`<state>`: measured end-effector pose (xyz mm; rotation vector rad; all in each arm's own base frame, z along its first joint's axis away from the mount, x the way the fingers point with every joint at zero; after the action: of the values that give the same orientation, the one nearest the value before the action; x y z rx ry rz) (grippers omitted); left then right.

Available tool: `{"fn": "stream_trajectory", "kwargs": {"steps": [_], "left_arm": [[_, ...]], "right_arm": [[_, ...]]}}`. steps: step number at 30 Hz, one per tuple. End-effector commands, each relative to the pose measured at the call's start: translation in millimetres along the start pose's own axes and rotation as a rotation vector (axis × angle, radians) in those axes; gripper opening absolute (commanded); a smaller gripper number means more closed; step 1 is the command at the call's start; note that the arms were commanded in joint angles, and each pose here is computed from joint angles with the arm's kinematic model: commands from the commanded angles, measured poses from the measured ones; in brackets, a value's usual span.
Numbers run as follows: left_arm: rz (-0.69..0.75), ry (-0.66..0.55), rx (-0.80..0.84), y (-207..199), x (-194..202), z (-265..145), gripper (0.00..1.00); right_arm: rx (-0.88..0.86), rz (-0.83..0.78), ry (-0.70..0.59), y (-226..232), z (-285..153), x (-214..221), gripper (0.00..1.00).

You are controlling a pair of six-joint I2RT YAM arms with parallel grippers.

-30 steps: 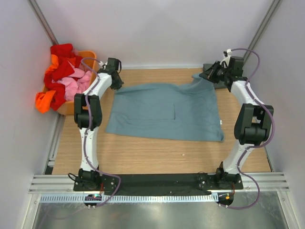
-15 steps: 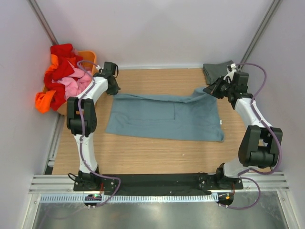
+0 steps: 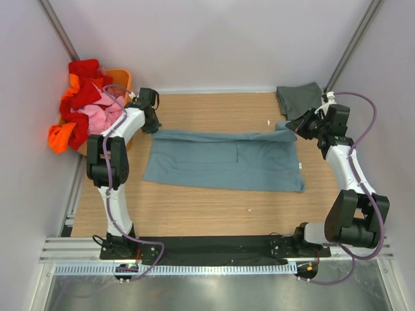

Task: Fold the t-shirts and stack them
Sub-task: Fold the tshirt

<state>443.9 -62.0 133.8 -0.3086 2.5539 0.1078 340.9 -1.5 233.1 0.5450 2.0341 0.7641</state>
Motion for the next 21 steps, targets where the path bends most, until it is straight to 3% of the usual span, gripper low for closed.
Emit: {"fn": "stream_trajectory", "kwargs": {"steps": [1, 8, 10, 11, 12, 14, 15, 21], "left_arm": [[-0.004, -0.068, -0.012, 8.3, -12.7, -17.3, 0.0], [-0.003, -0.055, -0.01, 10.4, -6.1, -20.4, 0.0], [-0.004, -0.039, -0.007, 11.5, -2.5, -24.7, 0.14], [-0.002, -0.02, -0.018, 14.0, 1.5, -28.0, 0.4], [-0.011, -0.035, -0.02, 16.2, -0.2, -38.1, 0.57], [-0.027, -0.042, -0.032, 20.6, 6.2, -43.8, 0.74], [-0.031, -0.055, -0.029, 22.2, 6.2, -49.8, 0.8], [-0.043, -0.094, -0.022, 29.4, 4.2, -81.6, 0.8]], "right_arm": [[-0.022, -0.012, -0.032, 6.1, -9.6, -0.4, 0.01], [0.029, 0.003, -0.048, -1.9, -15.7, 7.6, 0.01], [0.074, 0.021, -0.063, -7.5, -18.7, 11.2, 0.01], [0.098, 0.033, -0.059, -12.8, -19.3, 16.6, 0.01], [0.114, 0.04, -0.063, -15.8, -20.5, 18.7, 0.01], [0.128, 0.042, -0.062, -21.5, -21.8, 25.9, 0.01], [0.123, 0.039, -0.062, -22.0, -21.2, 26.8, 0.01], [0.075, 0.065, 0.022, -23.8, -19.6, 42.9, 0.02]]}}
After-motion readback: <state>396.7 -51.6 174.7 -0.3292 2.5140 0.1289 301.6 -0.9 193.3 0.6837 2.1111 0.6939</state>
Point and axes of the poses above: each gripper's point midway between its finger pads, its own z axis out along the fingers, its own y axis along the line the jaws close on, x = y × z, the point moved 7 cm from there along -z, back along the fingers, and after that the axes turned 8 degrees about z, right-handed, at the moved point
